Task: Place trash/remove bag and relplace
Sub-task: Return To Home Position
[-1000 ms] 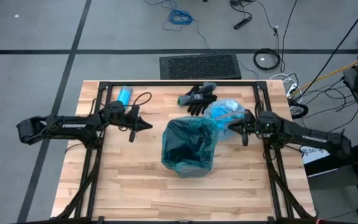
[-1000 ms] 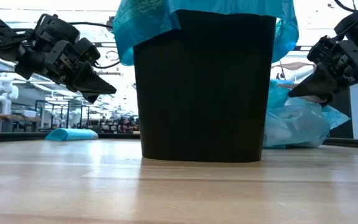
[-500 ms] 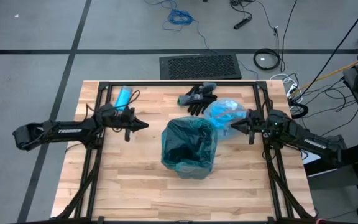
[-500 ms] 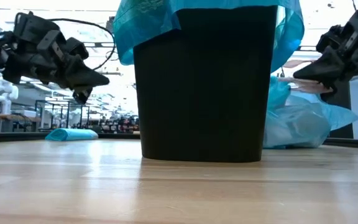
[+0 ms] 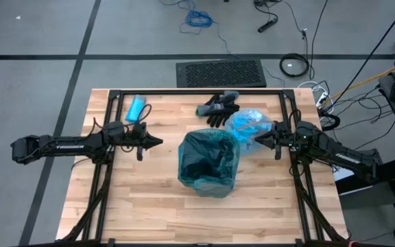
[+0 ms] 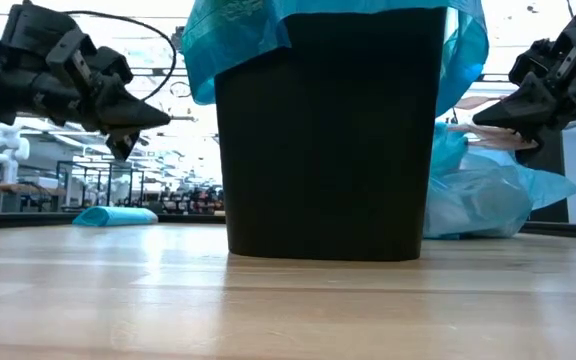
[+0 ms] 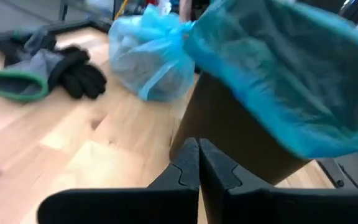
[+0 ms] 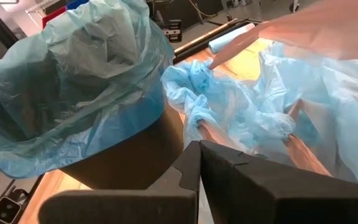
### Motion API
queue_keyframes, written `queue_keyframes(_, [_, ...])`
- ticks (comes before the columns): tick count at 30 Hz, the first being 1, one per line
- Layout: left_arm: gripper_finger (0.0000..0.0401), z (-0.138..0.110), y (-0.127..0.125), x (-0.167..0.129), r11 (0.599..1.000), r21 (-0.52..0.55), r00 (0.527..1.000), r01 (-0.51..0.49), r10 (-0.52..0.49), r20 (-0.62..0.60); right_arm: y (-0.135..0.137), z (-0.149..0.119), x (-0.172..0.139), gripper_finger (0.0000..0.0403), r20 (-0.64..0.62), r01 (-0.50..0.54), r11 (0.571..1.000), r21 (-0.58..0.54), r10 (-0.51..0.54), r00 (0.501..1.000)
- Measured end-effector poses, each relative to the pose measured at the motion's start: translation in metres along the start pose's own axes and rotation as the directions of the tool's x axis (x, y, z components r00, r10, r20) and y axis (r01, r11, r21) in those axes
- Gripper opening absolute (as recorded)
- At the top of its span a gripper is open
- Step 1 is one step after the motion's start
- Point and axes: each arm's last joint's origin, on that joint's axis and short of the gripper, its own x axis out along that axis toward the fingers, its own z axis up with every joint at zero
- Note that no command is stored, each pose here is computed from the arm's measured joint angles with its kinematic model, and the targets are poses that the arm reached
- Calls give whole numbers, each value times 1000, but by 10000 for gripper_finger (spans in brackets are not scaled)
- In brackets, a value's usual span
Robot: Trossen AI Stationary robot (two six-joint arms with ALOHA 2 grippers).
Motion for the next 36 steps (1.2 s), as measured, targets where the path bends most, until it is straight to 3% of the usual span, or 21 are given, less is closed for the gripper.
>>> queue_keyframes(10, [2,4,-19,-3,970,166,982,181,-187,24,0,0,0,0,1,0,1000,7,0,1000])
queue_keyframes(18, [2,0,-18,-4,973,107,979,202,-201,-25,0,0,0,0,1,0,1000,13,0,1000])
queue_keyframes(22, [2,6,-24,-7,947,199,965,251,-261,24,0,0,0,0,2,-1,999,33,1,1000])
queue_keyframes(27, [2,6,-26,-14,944,209,964,255,-266,28,0,0,0,0,-1,-7,999,40,7,1000])
queue_keyframes(33, [2,5,-27,-22,956,185,971,226,-236,32,6,3,-1,0,-15,-153,988,7,153,988])
queue_keyframes(36, [2,5,-26,-27,968,186,981,168,-182,62,6,3,-1,0,-17,-154,988,5,154,988])
